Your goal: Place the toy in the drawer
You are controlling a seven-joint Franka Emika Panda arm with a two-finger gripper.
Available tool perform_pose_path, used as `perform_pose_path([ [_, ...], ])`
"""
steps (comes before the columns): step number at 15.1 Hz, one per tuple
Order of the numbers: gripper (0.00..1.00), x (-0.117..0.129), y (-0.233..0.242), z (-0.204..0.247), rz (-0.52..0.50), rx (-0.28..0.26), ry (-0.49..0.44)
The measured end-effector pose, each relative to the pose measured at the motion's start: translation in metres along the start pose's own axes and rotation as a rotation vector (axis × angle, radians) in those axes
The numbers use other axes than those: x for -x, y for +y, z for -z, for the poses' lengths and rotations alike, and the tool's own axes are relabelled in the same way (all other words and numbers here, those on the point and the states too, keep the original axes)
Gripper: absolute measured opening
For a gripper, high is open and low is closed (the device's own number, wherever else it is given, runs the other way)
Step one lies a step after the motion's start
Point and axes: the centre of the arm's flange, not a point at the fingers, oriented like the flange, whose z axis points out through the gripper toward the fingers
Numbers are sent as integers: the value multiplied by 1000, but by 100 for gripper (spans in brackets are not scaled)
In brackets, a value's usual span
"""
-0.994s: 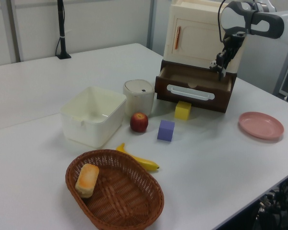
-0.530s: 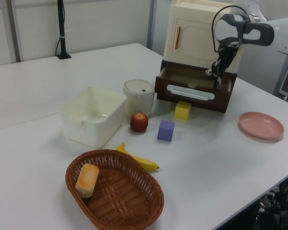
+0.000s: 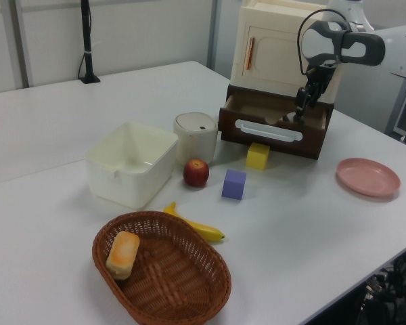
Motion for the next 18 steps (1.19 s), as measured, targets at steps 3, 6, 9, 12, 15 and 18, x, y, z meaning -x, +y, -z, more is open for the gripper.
perform_pose_path([
  [3, 78, -2, -3, 0, 5, -2, 1],
  [6, 94, -16, -24, 9, -34, -3, 18],
  [9, 100, -35, -74, 40, -151, -24, 17],
  [12, 100, -43, -130, 74, -226, -51, -17],
  [15, 100, -55, -185, 95, -306, -65, -24],
  [18, 100, -58, -226, 100, -350, -76, -74],
])
